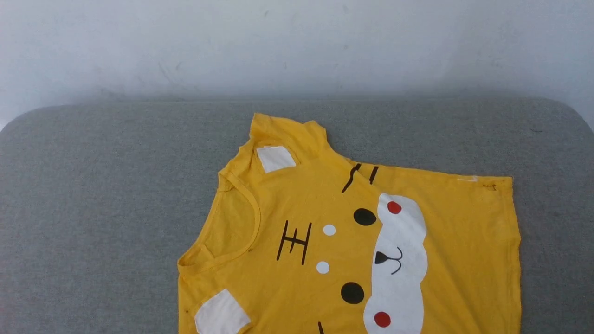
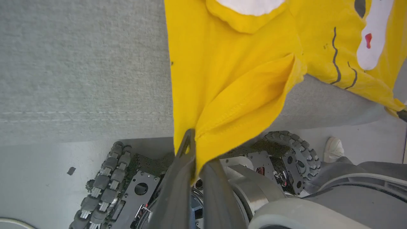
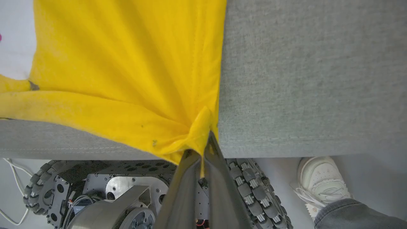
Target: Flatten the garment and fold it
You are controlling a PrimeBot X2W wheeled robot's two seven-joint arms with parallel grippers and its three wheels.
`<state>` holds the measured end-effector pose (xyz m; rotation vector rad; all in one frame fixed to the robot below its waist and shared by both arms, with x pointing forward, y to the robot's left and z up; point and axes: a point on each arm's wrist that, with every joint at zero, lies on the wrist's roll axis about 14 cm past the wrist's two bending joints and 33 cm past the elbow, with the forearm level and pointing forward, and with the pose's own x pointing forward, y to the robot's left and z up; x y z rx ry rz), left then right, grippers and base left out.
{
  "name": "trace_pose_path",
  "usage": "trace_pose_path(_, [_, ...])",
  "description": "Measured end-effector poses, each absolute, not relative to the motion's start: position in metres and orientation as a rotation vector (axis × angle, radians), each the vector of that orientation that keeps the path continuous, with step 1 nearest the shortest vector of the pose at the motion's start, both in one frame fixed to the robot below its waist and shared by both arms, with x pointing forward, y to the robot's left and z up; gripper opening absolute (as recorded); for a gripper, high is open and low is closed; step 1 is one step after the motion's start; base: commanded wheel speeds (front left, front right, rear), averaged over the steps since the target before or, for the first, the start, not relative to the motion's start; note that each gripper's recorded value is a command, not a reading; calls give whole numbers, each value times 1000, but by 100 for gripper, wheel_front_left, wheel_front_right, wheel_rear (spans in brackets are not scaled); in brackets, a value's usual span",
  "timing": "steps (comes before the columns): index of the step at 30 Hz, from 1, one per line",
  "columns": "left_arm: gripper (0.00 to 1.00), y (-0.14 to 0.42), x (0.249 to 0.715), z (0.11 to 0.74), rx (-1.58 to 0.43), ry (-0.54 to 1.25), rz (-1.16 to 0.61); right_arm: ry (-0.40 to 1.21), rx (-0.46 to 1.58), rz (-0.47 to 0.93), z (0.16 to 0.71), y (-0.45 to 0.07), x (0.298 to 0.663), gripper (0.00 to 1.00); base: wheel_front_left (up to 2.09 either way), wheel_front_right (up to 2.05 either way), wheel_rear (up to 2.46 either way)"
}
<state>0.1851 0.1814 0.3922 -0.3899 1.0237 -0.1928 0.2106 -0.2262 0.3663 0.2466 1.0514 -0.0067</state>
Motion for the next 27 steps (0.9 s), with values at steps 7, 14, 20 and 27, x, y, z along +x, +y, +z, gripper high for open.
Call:
trace_pose_path(7, [0, 197, 222, 429, -297, 778, -174, 889, 216, -32, 395, -239, 232, 0, 0, 0, 0])
trace_pose_path(14, [0, 192, 285, 477, -181, 520, -264, 682, 151, -27, 429, -245, 283, 0, 0, 0, 0])
trace_pose_path(20, [0, 191, 346, 510, -58, 332, -313, 570, 118, 2, 446, -237, 328, 0, 0, 0, 0])
trace_pose_path(27, [0, 189, 399, 499, -11, 298, -349, 532, 70, 4, 444, -239, 371, 0, 0, 0, 0])
